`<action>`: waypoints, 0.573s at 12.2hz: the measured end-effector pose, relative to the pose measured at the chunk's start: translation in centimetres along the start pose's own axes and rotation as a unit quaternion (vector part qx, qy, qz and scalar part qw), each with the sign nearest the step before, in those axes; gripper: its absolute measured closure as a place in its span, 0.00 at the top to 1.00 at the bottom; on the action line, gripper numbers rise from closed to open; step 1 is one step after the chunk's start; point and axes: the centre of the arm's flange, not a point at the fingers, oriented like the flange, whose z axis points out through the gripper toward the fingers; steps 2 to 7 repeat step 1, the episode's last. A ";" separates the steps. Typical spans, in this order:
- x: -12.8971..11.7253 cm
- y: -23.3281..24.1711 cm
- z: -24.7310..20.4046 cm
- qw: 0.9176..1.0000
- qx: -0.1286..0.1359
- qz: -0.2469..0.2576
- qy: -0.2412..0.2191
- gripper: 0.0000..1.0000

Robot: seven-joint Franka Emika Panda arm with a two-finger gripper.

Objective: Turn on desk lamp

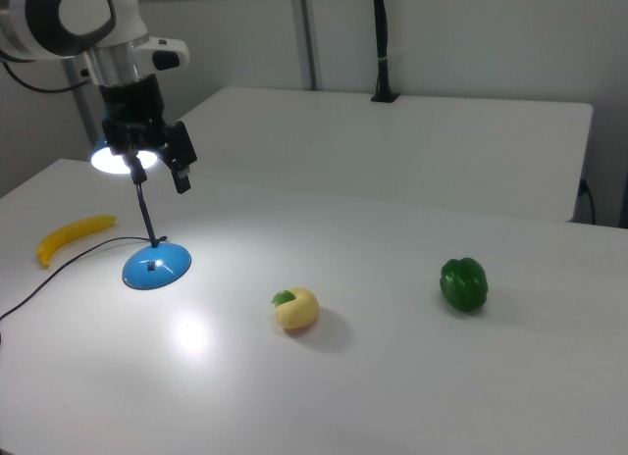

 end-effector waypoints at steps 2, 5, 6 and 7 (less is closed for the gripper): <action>-0.1 0.1 0.0 1.000 0.002 0.002 -0.007 1.00; -0.1 0.1 0.0 1.000 0.002 0.002 -0.007 1.00; -0.1 0.1 0.0 1.000 0.002 0.002 -0.007 1.00; -0.1 0.1 0.0 1.000 0.002 0.002 -0.007 1.00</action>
